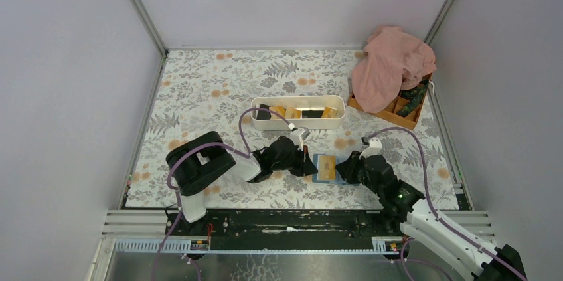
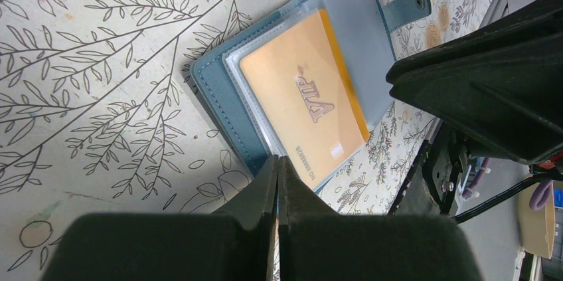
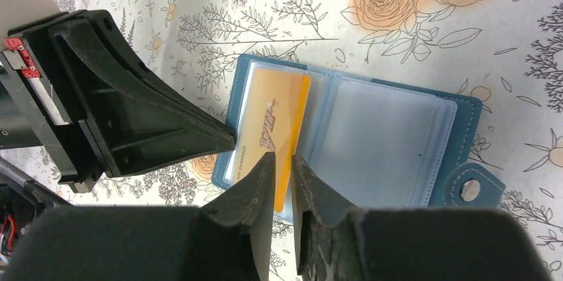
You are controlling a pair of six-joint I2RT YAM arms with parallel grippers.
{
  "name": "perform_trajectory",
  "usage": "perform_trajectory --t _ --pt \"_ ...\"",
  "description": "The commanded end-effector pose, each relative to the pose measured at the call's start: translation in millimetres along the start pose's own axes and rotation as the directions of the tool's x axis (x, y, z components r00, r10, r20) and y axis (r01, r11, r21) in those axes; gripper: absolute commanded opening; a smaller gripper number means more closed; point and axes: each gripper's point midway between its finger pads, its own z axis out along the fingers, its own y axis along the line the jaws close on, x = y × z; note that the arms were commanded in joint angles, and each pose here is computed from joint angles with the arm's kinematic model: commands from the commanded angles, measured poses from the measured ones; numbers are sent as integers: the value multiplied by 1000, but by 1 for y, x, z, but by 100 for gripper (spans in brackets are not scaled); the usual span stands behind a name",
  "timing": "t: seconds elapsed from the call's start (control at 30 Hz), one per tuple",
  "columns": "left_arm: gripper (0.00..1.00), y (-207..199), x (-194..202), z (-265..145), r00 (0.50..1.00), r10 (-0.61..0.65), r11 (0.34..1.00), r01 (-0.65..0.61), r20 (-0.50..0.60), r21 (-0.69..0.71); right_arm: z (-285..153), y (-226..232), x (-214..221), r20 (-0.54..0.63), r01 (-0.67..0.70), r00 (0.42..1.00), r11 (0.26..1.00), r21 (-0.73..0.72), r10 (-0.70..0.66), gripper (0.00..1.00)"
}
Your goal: Take the credit cards out of the card holder
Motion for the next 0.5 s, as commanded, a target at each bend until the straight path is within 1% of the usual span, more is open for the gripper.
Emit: perform_trajectory --t 0.0,0.13,0.23,0.3,0.47 --pt "0 37 41 -6 993 -20 993 7 -113 -119 -4 8 -23 63 -20 998 1000 3 19 21" --pt "0 37 40 -7 994 -20 993 7 -110 -119 -1 5 -18 48 -23 999 1000 11 23 23" --pt "0 35 39 -7 994 -19 993 6 -110 -114 4 5 -11 22 -28 999 1000 8 28 34" --pt "0 35 39 -7 994 -19 993 6 -111 -115 7 7 -6 7 -36 999 999 -10 36 38" --pt "0 36 40 -7 993 -22 993 9 -114 -117 12 12 -5 5 -39 999 999 -34 40 40"
